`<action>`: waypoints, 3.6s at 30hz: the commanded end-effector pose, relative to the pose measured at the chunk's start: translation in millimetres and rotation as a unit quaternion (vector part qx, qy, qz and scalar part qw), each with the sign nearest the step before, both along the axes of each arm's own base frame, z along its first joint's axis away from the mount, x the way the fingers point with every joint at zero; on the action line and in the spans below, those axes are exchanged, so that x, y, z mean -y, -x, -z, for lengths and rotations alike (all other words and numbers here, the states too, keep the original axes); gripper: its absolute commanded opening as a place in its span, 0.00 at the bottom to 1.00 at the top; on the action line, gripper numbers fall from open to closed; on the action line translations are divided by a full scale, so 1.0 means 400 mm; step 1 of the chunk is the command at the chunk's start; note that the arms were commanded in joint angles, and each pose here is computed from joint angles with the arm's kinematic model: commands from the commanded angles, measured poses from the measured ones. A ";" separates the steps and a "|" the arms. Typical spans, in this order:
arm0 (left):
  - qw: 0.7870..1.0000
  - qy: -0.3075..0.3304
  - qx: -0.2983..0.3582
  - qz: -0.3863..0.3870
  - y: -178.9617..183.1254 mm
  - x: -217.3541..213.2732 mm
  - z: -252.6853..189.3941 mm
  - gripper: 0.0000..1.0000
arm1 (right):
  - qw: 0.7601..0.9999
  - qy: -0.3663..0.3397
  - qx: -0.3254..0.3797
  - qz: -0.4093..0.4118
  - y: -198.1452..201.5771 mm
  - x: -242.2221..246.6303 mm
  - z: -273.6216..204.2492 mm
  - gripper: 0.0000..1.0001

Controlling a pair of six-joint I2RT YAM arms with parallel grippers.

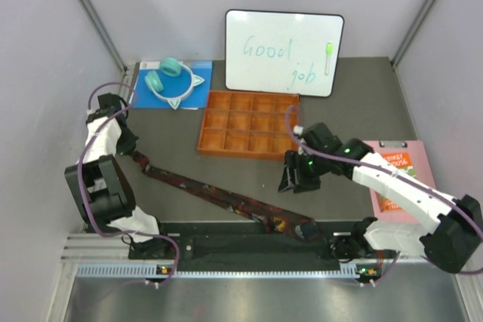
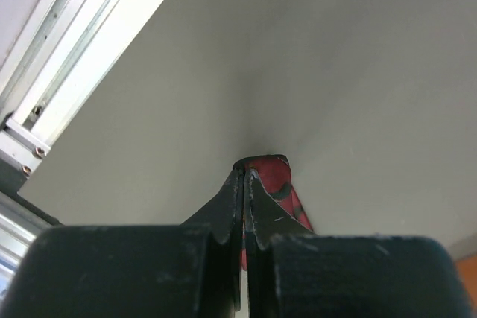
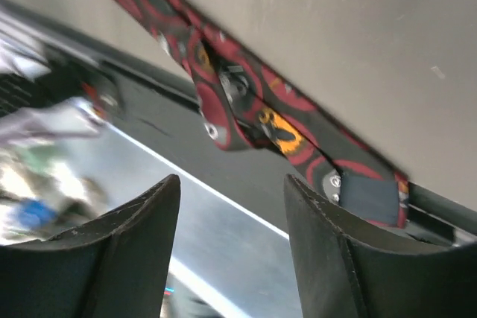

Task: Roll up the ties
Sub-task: Flatten out the tie at the center of the board.

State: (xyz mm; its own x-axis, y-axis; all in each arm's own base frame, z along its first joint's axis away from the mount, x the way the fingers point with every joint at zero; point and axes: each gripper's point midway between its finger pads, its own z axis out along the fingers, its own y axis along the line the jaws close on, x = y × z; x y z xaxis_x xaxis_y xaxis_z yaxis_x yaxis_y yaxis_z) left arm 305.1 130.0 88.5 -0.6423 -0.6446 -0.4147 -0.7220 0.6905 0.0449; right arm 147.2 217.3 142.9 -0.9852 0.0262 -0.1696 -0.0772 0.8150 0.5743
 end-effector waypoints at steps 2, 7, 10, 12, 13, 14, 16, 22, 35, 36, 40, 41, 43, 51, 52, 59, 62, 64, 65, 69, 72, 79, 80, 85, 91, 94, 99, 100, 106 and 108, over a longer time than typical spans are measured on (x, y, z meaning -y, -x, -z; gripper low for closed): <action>0.999 -0.003 0.054 -0.002 0.018 0.020 -0.035 0.00 | 0.989 0.125 0.010 -0.084 0.111 -0.003 0.097 0.56; 0.998 -0.007 0.055 0.010 0.049 0.029 -0.036 0.00 | 0.983 0.106 0.011 -0.149 0.196 -0.056 0.154 0.58; 0.998 -0.009 0.057 0.012 0.059 0.031 -0.030 0.00 | 0.980 0.101 0.024 -0.168 0.195 -0.085 0.173 0.60; 0.998 -0.010 0.055 0.014 0.064 0.033 -0.021 0.00 | 0.980 0.095 0.036 -0.170 0.178 -0.108 0.181 0.60; 0.998 -0.009 0.053 0.014 0.063 0.032 -0.018 0.00 | 0.980 0.090 0.040 -0.174 0.175 -0.117 0.182 0.61; 0.998 -0.007 0.054 0.015 0.061 0.035 -0.018 0.00 | 0.980 0.081 0.044 -0.176 0.171 -0.129 0.181 0.61; 0.998 -0.006 0.055 0.016 0.060 0.035 -0.018 0.00 | 0.979 0.068 0.049 -0.183 0.163 -0.154 0.188 0.61; 0.998 -0.009 0.060 0.018 0.059 0.034 -0.024 0.00 | 0.975 0.036 0.045 -0.213 0.169 -0.216 0.204 0.51; 0.998 -0.008 0.062 0.021 0.058 0.035 -0.025 0.00 | 0.964 0.123 0.055 -0.231 0.174 -0.118 0.124 0.00; 0.998 -0.010 0.063 0.021 0.058 0.035 -0.028 0.00 | 0.961 0.138 0.055 -0.231 0.169 -0.109 0.121 0.00; 0.998 -0.010 0.063 0.021 0.060 0.034 -0.028 0.00 | 0.945 0.223 0.042 -0.236 0.152 -0.051 0.117 0.00; 0.998 -0.010 0.062 0.022 0.061 0.035 -0.028 0.00 | 0.941 0.238 0.041 -0.238 0.147 -0.045 0.116 0.00; 0.998 -0.011 0.062 0.021 0.062 0.034 -0.028 0.00 | 0.928 0.286 0.022 -0.239 0.148 -0.005 0.143 0.08; 0.997 -0.009 0.066 0.025 0.058 0.038 -0.031 0.00 | 0.937 0.326 0.031 -0.122 0.105 0.051 0.166 0.99; 0.998 -0.008 0.065 0.024 0.059 0.037 -0.029 0.00 | 0.946 0.311 0.029 -0.090 0.099 0.046 0.160 0.99; 0.997 -0.002 0.070 0.029 0.053 0.045 -0.032 0.00 | 0.974 0.217 -0.001 0.062 0.104 0.095 0.182 0.99; 0.997 0.002 0.072 0.030 0.050 0.047 -0.031 0.00 | 0.977 0.197 -0.026 0.081 0.133 0.111 0.205 0.98; 0.997 0.003 0.075 0.033 0.048 0.050 -0.034 0.00 | 0.977 0.192 -0.032 0.090 0.143 0.118 0.211 0.90; 0.997 0.005 0.075 0.033 0.048 0.051 -0.033 0.00 | 0.976 0.196 -0.037 0.093 0.153 0.128 0.224 0.89; 0.996 0.006 0.078 0.036 0.043 0.053 -0.035 0.00 | 0.976 0.180 -0.058 0.105 0.184 0.139 0.248 0.77; 0.996 0.009 0.081 0.037 0.040 0.056 -0.038 0.00 | 0.976 0.171 -0.065 0.114 0.198 0.147 0.269 0.75; 0.996 0.012 0.084 0.038 0.037 0.059 -0.039 0.00 | 0.976 0.175 -0.077 0.101 0.207 0.141 0.309 0.68; 0.996 0.012 0.083 0.038 0.038 0.058 -0.039 0.00 | 0.977 0.174 -0.075 0.101 0.203 0.138 0.311 0.64; 0.996 0.012 0.083 0.038 0.039 0.059 -0.038 0.00 | 0.977 0.176 -0.068 0.096 0.197 0.135 0.317 0.36; 0.996 0.014 0.084 0.038 0.039 0.061 -0.038 0.00 | 0.978 0.178 -0.057 0.096 0.184 0.134 0.296 0.00; 0.996 0.016 0.084 0.035 0.043 0.063 -0.035 0.00 | 0.978 0.181 -0.033 0.099 0.145 0.125 0.240 0.00; 0.994 0.044 0.088 0.037 0.048 0.090 -0.029 0.00 | 0.988 0.092 -0.017 0.126 0.023 0.112 0.136 0.00; 0.994 0.047 0.089 0.033 0.050 0.093 -0.029 0.00 | 0.987 0.087 0.000 0.133 -0.011 0.116 0.101 0.00; 0.991 0.081 0.098 0.031 0.082 0.137 -0.026 0.00 | 0.979 0.127 0.014 0.160 -0.159 0.208 0.052 0.00; 0.992 0.082 0.095 0.028 0.099 0.143 -0.023 0.00 | 0.978 0.130 0.008 0.164 -0.190 0.220 0.056 0.00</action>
